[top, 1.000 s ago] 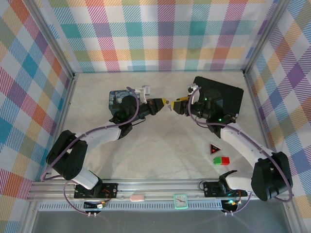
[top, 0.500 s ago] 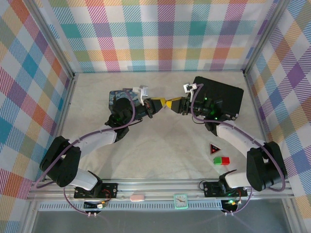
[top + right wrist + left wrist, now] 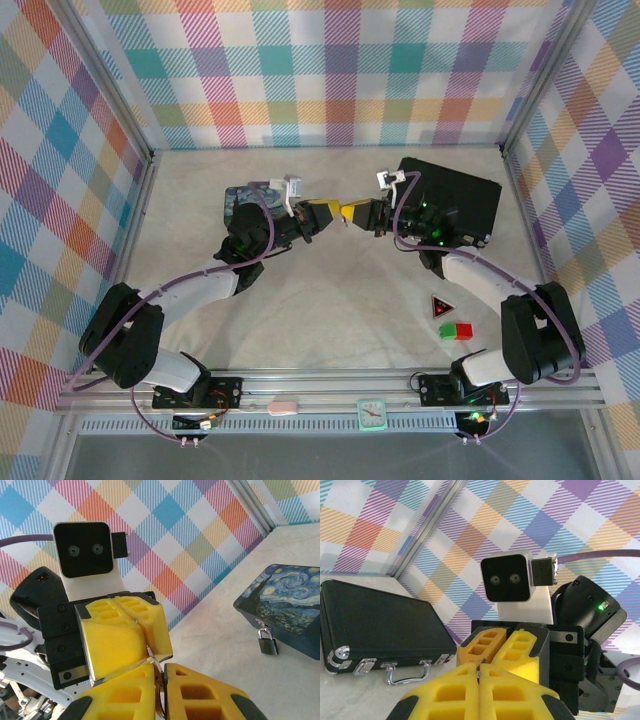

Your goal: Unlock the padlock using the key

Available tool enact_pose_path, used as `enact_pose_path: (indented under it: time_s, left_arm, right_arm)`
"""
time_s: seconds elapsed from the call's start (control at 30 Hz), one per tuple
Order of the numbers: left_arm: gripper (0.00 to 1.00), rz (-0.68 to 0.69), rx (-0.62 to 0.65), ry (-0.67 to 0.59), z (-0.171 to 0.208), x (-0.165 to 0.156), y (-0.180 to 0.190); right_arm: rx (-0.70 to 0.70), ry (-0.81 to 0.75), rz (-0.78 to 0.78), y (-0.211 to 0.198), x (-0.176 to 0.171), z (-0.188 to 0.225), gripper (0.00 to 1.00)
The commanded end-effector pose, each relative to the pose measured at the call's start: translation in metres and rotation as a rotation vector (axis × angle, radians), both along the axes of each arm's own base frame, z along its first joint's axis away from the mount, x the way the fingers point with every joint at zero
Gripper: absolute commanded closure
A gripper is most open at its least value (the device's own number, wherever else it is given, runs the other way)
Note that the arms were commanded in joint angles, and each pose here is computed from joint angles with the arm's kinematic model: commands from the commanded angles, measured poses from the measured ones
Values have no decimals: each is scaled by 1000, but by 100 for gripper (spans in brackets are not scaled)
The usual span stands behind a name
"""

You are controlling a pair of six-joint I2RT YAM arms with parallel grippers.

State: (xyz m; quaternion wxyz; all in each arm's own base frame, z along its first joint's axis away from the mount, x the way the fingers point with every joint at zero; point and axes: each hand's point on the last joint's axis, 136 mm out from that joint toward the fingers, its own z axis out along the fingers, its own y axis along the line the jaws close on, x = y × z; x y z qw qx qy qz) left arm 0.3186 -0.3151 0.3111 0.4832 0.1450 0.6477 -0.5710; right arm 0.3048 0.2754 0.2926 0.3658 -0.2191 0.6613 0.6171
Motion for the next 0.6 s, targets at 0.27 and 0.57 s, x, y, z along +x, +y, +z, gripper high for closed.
enact_pose_path:
  time_s: [0.27, 0.57]
  left_arm:
    - [100, -35, -52, -26, 8, -8, -2]
    - [100, -35, -60, -11, 6, -7, -3]
  right_arm:
    - [51, -21, 28, 1, -2, 7, 86]
    - [49, -21, 26, 2, -1, 4, 100]
